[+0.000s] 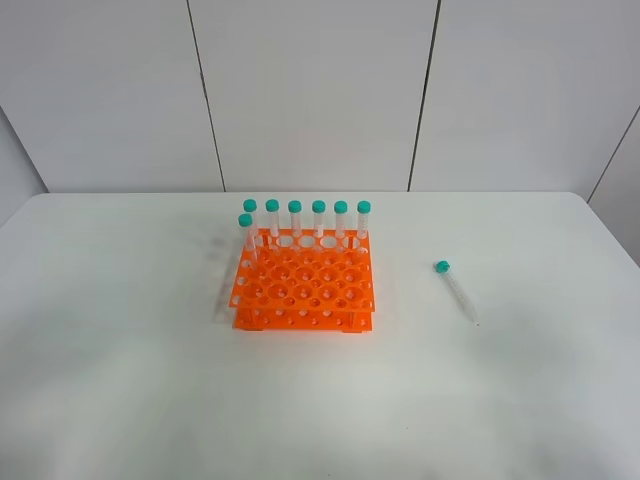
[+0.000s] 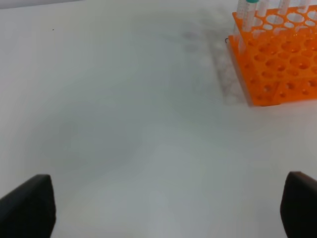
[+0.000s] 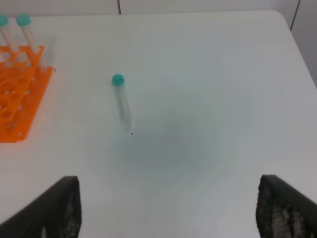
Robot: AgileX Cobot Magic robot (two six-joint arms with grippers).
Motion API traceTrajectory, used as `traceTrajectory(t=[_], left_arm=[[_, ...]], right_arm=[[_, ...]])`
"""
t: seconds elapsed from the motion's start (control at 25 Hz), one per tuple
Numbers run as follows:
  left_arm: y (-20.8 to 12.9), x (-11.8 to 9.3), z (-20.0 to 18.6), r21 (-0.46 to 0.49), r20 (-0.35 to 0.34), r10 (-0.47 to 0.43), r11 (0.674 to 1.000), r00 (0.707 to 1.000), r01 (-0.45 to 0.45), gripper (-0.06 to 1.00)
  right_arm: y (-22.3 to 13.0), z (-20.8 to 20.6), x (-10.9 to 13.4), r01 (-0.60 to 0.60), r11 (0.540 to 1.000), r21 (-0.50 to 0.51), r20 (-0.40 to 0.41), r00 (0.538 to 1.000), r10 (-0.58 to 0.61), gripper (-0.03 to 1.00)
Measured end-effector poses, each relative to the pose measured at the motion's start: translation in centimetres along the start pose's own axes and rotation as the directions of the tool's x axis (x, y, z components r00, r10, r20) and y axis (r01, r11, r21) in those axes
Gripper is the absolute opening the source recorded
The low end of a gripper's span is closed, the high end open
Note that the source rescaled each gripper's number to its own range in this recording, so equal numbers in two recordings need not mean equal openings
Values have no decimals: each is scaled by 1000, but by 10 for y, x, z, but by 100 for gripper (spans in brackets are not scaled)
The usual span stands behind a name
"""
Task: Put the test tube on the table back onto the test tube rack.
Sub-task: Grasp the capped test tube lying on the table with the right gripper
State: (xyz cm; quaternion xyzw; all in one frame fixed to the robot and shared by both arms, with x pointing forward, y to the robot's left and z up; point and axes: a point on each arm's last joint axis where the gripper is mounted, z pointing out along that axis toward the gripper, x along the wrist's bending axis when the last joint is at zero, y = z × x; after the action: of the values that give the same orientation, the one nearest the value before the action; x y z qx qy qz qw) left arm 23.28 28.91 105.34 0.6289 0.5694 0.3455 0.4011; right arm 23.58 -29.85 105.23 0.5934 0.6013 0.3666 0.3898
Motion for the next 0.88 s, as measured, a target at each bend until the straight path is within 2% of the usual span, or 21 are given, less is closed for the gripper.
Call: traceTrajectory(t=[0.48, 0.56, 0.72, 0.88], left_arm=[[0, 0, 0, -1, 0, 0, 1000, 1000, 0, 100], [0, 0, 0, -1, 0, 0, 1000, 1000, 0, 100], [0, 0, 0, -1, 0, 0, 1000, 1000, 0, 100], [0, 0, 0, -1, 0, 0, 1000, 1000, 0, 100]], right_arm=[[5, -6, 0, 5, 1000, -24, 1, 1000, -5, 100], [19, -14, 0, 5, 999, -48, -5, 1000, -5, 100], [65, -11, -1, 42, 999, -17, -16, 999, -43, 100], [116, 15, -1, 143, 984, 102, -61, 989, -138, 100]])
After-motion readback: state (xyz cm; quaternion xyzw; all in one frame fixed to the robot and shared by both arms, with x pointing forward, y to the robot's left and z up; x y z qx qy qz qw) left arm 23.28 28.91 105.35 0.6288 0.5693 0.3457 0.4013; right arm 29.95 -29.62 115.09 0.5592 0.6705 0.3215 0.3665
